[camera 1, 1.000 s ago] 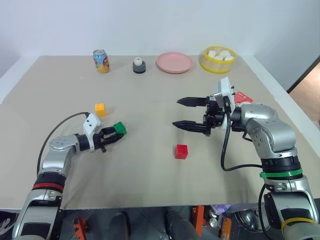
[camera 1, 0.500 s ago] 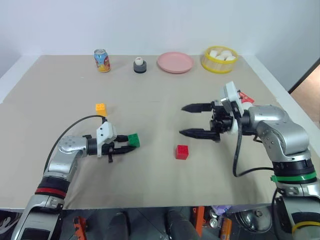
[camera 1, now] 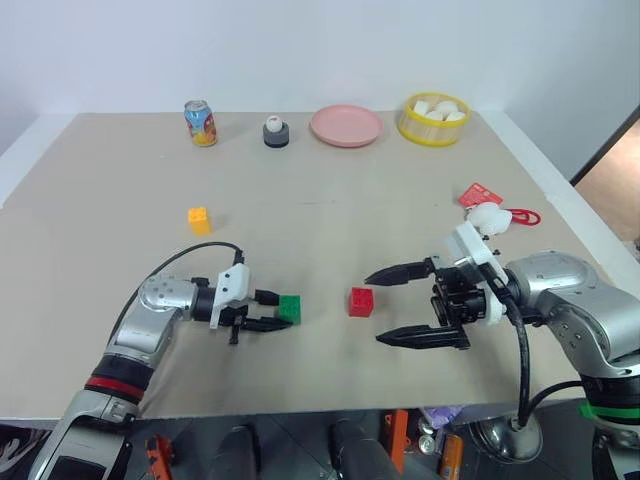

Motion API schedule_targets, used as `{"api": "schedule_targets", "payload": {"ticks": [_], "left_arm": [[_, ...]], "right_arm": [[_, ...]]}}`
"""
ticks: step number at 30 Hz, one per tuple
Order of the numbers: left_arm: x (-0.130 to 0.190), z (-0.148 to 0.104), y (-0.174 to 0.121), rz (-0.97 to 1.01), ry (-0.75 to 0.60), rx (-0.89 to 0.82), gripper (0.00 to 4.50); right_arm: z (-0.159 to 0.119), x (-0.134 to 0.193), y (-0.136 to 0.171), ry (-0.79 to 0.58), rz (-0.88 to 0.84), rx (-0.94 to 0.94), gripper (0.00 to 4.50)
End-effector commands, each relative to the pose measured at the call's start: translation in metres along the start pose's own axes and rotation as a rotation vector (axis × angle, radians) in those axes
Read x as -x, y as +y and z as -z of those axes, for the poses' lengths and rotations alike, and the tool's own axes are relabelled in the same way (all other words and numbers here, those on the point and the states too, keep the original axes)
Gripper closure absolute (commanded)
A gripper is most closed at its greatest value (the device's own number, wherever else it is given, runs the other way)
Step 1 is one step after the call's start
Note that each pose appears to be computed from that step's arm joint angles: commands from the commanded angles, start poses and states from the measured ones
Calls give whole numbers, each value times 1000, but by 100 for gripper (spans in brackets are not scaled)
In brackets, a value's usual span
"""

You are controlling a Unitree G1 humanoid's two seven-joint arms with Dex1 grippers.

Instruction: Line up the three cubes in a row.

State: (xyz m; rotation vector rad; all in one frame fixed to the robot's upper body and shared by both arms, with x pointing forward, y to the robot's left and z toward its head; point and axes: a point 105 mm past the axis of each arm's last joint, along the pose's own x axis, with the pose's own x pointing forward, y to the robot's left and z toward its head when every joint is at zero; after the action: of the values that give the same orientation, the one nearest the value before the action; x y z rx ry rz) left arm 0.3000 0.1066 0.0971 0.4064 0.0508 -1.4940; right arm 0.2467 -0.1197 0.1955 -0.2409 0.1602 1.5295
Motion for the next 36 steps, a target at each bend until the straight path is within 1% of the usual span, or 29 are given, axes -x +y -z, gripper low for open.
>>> {"api": "schedule_targets", "payload": {"ticks": [1,7,15,22,25,29,36], "left_arm": [[4,-4,10,-29,2,-37,321],[3,-2,22,-81,-8,-21,321],[-2,-11,36,-104,-39,-18,321],[-9,-16,35,-60,-62,-14,321],[-13,-17,29,-16,-61,-8,321],[-17,-9,22,36,-28,1,321],[-20,-2,26,39,-4,15,321]], "right_arm": [[-14,2,2,-29,16,51,0],[-18,15,-13,-44,85,61,0],[-18,31,-30,-45,159,54,0],[-16,30,-32,-44,160,57,0],[-15,30,-32,-44,162,58,0],[-15,26,-31,-45,158,60,0],[-15,25,-29,-47,154,61,0]]}}
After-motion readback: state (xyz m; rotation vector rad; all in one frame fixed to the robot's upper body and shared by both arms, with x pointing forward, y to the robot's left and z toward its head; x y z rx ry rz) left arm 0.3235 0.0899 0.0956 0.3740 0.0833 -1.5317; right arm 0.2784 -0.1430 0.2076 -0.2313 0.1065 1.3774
